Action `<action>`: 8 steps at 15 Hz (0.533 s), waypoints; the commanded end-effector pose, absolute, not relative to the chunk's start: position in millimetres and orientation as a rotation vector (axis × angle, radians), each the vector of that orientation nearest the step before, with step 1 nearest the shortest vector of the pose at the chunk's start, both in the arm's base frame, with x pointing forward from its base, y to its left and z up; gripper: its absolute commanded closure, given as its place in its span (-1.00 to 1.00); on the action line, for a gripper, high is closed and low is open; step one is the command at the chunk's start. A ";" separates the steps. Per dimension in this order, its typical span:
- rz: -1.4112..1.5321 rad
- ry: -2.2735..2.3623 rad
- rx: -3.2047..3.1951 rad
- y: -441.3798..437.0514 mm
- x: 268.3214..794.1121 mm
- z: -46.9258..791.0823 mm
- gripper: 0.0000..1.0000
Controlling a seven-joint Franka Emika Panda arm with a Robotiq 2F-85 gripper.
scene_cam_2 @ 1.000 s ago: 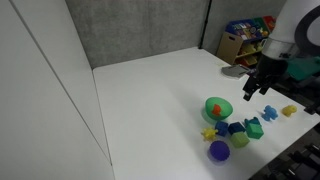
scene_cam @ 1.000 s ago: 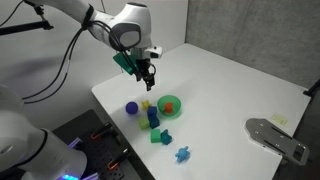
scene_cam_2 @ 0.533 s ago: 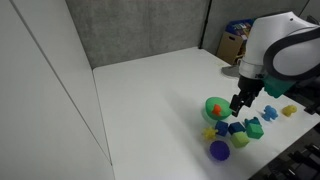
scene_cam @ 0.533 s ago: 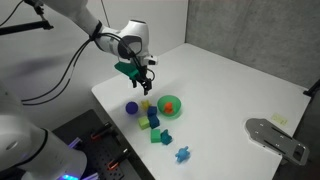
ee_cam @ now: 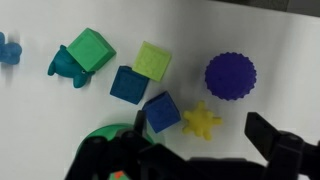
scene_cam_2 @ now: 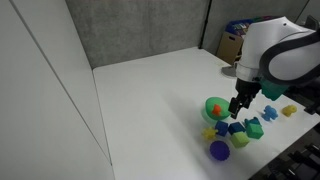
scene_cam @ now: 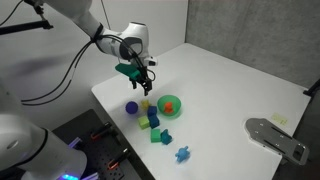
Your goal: Put the star toy in the bowl
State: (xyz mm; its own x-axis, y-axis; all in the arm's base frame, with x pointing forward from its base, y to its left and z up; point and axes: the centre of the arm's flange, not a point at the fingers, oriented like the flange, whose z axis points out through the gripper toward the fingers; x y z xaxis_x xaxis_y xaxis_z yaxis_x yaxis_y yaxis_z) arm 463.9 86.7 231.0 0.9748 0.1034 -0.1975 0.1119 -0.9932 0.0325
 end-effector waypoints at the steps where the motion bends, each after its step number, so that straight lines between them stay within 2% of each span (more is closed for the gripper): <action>1: -0.284 0.254 3.073 92.5 472.3 210.4 -1.00; 8: -0.200 0.405 3.052 116.3 474.7 164.9 -1.00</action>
State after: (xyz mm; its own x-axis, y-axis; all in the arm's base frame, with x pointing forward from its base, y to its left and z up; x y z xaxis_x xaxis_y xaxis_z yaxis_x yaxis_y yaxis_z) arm 466.0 106.1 181.2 0.9646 0.2088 -0.1608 0.2154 -0.9762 0.0245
